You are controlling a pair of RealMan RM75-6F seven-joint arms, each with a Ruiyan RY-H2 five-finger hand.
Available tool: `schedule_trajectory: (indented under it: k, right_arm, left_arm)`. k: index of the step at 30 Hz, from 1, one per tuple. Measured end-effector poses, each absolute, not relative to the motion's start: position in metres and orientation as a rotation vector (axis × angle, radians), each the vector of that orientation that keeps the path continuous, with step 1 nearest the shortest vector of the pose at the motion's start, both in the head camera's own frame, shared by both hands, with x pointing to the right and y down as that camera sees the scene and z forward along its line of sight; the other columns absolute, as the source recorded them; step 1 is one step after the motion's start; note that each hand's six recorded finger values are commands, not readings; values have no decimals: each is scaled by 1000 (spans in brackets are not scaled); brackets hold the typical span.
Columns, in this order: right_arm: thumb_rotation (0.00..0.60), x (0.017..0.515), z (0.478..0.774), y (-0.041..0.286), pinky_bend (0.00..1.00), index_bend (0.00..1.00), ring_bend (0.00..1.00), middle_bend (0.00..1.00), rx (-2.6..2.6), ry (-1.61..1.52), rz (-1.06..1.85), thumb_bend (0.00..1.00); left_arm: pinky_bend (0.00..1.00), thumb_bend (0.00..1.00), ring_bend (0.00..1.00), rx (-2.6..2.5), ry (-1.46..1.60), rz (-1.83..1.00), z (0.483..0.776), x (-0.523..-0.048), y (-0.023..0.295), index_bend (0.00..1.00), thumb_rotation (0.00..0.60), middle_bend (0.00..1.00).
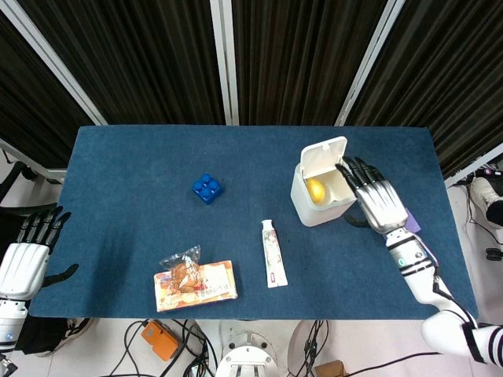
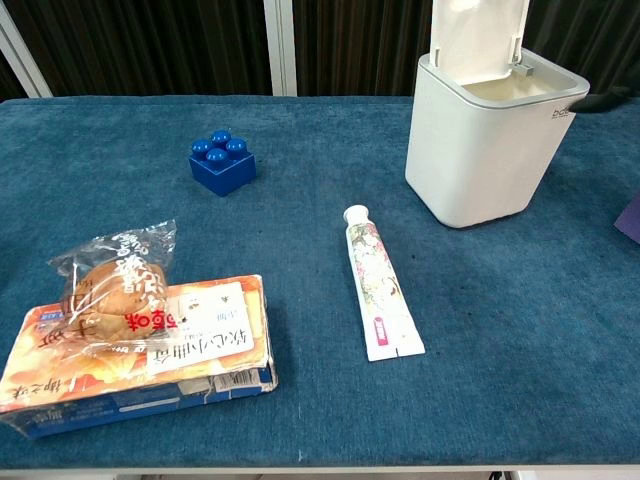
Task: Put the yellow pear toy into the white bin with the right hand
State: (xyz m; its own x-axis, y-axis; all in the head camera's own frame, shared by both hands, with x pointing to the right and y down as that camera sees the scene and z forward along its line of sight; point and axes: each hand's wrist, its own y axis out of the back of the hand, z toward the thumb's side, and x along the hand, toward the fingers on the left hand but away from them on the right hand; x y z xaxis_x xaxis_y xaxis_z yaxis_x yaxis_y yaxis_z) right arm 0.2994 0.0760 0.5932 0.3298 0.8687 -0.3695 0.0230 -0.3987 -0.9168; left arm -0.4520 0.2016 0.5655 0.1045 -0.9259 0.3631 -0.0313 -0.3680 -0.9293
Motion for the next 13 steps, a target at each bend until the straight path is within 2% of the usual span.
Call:
schedule_trajectory:
  k: [4,10,13]
  right_arm:
    - [600,345,586,129,3,0,0,0,-1621,-814,1304,318]
    - [600,411,574,209,0,0,0,0,-1483,-918,1487,318]
    - [600,425,573,221,0,0,0,0,-1494,-955,1496,318]
  left_arm:
    - [0,109,0,-1555,963,-1376,565,-451,203,0,600,0]
    - [0,110,0,-1552,952,-1384,567,-448,204,0,600,0]
    - [0,110,0,-1549,946,-1389,569,-447,202,0,600,0]
